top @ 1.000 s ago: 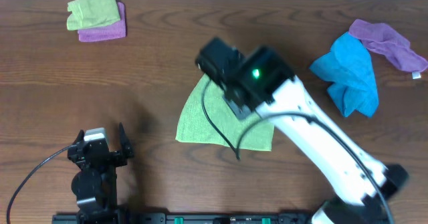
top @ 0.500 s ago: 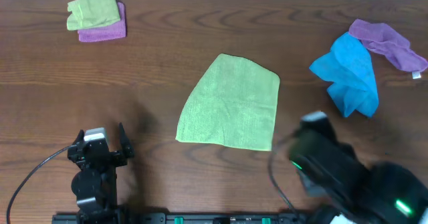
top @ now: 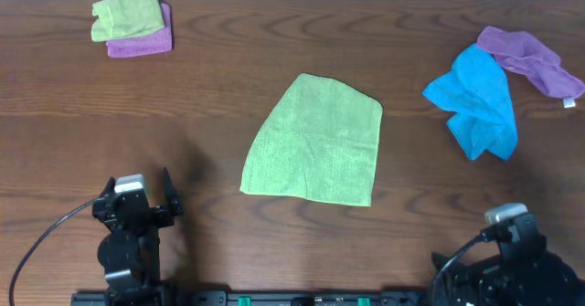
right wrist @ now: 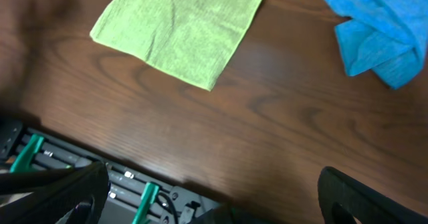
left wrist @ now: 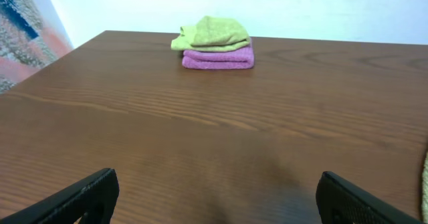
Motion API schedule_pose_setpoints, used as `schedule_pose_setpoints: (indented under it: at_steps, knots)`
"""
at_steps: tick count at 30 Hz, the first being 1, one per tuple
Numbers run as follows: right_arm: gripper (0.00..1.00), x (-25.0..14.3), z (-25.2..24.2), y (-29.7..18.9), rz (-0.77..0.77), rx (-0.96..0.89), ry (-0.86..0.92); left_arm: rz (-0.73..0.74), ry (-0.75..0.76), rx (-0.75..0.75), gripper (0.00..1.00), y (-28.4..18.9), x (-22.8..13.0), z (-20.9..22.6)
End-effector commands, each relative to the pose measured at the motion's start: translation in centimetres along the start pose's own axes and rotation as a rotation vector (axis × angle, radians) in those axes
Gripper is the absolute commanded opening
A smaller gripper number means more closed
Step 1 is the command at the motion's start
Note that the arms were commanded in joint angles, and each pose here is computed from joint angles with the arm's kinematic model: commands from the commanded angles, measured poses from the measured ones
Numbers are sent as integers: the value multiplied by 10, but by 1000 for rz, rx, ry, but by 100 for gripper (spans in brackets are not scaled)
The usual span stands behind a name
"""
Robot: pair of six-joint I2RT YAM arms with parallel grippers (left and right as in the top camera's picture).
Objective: Fold the cloth
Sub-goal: 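Release the green cloth and retract the right gripper to rest, then move the left gripper to the green cloth's upper-left corner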
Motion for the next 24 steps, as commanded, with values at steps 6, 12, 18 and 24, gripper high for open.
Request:
schedule_pose_setpoints:
  at_steps: [6,12,18,24]
  knots:
    - [99,-2,3,2,36,35,-2,-78,-283,-599,95,-10,8,-40]
    - [99,-4,4,2,57,52,22,-107,-263,-852,95,-22,12,-53]
    - [99,-5,5,1,73,69,22,-126,-330,-939,95,-27,21,-54]
    - [99,-4,6,1,65,73,24,-169,-310,-959,95,-29,26,-54]
Point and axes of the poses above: each gripper's point midway between its finger pads, its own y axis out along the fingers, its own z axis along the line the jaws close on, x = y × z, the point moved 10 cm from there along -y, back along the fingers, and after that the axes turned 11 degrees about y, right-handed, at the moved point
